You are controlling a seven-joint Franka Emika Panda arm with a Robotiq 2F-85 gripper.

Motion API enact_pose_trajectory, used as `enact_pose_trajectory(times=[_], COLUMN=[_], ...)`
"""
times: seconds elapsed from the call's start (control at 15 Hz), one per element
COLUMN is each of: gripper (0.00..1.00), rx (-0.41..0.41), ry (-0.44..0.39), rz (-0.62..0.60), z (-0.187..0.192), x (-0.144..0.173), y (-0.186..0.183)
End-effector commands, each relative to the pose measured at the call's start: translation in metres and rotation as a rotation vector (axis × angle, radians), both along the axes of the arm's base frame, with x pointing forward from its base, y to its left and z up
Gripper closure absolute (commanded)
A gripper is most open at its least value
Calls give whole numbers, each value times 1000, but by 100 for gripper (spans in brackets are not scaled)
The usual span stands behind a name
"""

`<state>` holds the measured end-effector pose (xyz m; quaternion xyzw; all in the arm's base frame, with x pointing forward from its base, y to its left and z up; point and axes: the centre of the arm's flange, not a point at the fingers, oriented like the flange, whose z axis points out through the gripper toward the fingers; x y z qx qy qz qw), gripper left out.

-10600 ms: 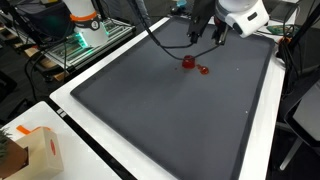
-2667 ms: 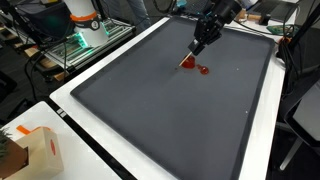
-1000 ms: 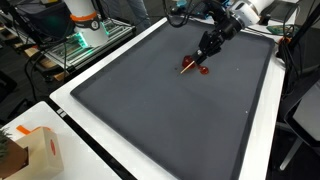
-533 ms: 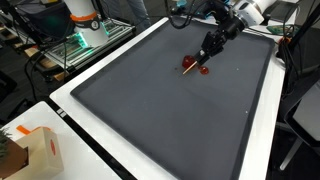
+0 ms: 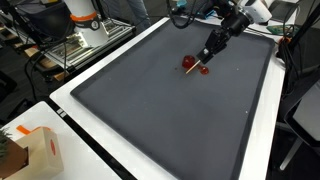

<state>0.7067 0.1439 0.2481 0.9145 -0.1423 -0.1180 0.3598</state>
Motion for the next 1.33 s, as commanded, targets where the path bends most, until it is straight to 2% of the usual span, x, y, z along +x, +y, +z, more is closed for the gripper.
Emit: enact_pose_trajectory(times=[0.0,0.73,1.07,1.27], gripper=[97,97,97,97], rx=[101,445,553,608], ry=[15,-33,-66,-46], rz=[32,126,189,211], z=[14,71,92,98], x=[3,3,-3,-9], y=[-11,-51,-65,-71])
